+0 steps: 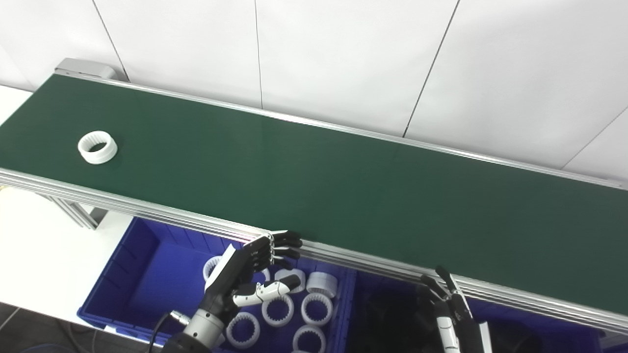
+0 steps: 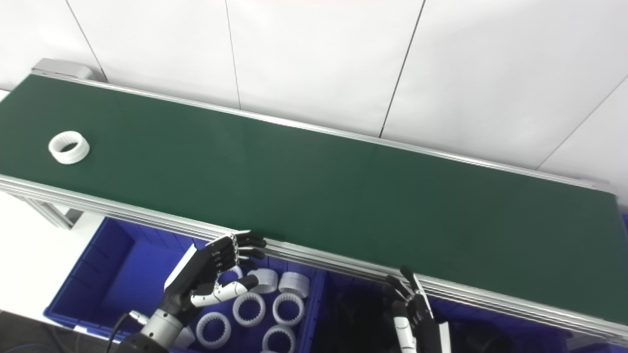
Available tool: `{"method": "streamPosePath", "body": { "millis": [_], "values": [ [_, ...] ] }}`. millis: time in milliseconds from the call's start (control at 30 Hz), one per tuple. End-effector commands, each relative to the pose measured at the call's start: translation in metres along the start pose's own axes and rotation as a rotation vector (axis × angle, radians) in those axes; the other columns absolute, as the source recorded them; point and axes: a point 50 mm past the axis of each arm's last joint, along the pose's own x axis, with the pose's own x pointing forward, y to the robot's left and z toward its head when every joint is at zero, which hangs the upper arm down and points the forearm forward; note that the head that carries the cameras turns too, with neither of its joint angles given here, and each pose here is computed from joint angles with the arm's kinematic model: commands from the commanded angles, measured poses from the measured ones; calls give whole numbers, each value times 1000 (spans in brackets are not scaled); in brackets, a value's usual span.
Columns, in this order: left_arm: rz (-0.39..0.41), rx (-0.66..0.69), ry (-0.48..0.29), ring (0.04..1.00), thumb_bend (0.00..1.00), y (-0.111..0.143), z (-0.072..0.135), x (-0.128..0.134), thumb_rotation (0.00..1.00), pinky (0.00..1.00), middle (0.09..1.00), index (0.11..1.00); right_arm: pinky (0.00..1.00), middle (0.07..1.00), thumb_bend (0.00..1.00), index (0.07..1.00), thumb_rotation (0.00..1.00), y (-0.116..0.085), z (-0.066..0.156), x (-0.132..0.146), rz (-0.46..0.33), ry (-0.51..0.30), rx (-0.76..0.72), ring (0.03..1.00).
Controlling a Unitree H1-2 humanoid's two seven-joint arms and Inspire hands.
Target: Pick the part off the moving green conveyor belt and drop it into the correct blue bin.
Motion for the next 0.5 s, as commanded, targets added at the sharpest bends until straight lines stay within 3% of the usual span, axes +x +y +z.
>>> {"method": "streamPosePath", "body": {
  "millis": [0,200,400,467],
  "values": [
    [-22,10,-80,667,707,1,17,11,275,583,734,736,719,810,364,908,795,3,7,4,6,-65,7,767],
    [-33,19,-150,645,768,0,46,31,271,572,712,717,706,808,297,907,787,3,6,6,10,-63,0,766],
    [-6,53,-296,601,898,4,80,62,355,510,672,681,706,806,272,908,794,3,5,7,11,-60,-6,765],
    [5,71,-350,597,900,9,96,75,366,500,667,676,707,806,265,908,797,4,5,7,11,-61,-4,763]
  ]
}}
